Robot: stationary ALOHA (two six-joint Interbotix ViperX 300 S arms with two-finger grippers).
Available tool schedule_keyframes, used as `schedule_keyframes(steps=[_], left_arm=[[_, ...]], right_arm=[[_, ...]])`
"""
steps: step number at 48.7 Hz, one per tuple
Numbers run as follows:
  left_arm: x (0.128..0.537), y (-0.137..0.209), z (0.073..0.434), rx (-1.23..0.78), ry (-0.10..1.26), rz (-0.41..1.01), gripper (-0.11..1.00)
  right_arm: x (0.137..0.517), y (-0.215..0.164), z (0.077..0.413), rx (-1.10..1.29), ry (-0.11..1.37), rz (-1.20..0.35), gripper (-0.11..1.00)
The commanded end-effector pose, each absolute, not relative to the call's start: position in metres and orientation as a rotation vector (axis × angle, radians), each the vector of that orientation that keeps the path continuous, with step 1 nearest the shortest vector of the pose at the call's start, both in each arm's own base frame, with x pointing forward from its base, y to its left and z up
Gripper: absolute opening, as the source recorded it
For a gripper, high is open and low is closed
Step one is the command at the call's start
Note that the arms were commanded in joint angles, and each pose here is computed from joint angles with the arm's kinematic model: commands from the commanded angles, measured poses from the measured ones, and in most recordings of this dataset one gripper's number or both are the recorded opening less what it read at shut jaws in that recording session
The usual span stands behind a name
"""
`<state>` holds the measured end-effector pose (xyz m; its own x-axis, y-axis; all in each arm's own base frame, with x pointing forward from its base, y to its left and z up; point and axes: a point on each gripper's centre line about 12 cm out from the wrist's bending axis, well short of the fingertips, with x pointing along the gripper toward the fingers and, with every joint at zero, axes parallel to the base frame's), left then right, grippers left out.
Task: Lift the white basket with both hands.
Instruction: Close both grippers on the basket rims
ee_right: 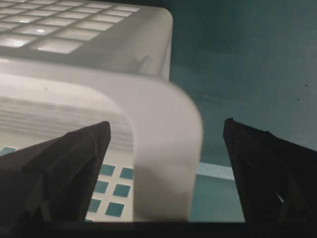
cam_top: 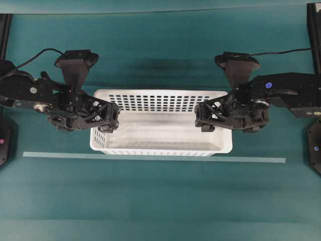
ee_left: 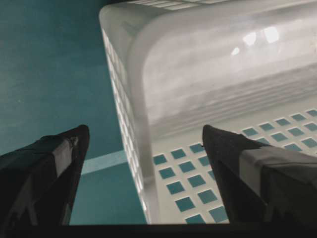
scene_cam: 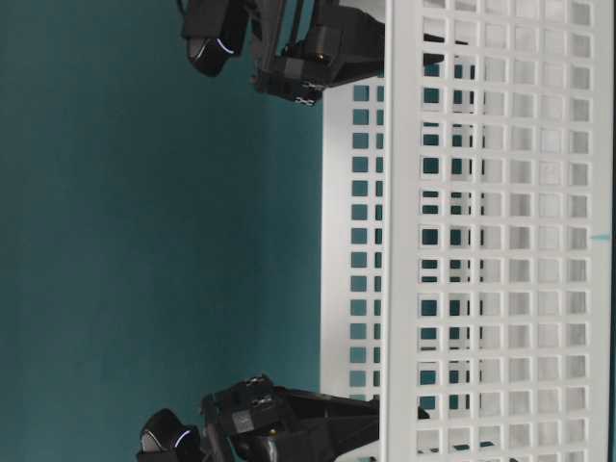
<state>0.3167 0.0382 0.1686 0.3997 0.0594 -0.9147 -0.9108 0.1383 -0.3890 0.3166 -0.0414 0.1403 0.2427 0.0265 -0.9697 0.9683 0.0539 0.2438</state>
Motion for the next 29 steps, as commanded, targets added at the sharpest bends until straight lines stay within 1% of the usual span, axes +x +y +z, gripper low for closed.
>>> schedule_keyframes(steps=[1, 12, 15, 17, 22, 25, 29], left_arm=[[0.319, 0.039, 0.165, -1.22, 0.909, 0.868, 0.94], [0.32, 0.039, 0.16, -1.213, 0.914, 0.866, 0.91], [0.319, 0.039, 0.155, -1.217, 0.926, 0.881, 0.87], [0.319, 0.038, 0.154, -1.215, 0.929, 0.88, 0.83], [0.32, 0.038, 0.153, -1.213, 0.929, 0.877, 0.63], [0.321, 0.038, 0.154, -1.214, 0.922, 0.872, 0.47], [0.321, 0.038, 0.154, -1.218, 0.919, 0.872, 0.23]], right_arm=[[0.319, -0.043, 0.134, 1.281, 1.078, -0.987, 0.95], [0.317, -0.042, 0.13, 1.317, 1.063, -1.019, 0.92], [0.315, -0.042, 0.127, 1.332, 1.059, -1.035, 0.89], [0.314, -0.042, 0.124, 1.344, 1.056, -1.046, 0.85], [0.313, -0.04, 0.124, 1.355, 1.053, -1.052, 0.71], [0.315, -0.04, 0.124, 1.364, 1.051, -1.05, 0.58], [0.315, -0.04, 0.124, 1.363, 1.052, -1.048, 0.38]])
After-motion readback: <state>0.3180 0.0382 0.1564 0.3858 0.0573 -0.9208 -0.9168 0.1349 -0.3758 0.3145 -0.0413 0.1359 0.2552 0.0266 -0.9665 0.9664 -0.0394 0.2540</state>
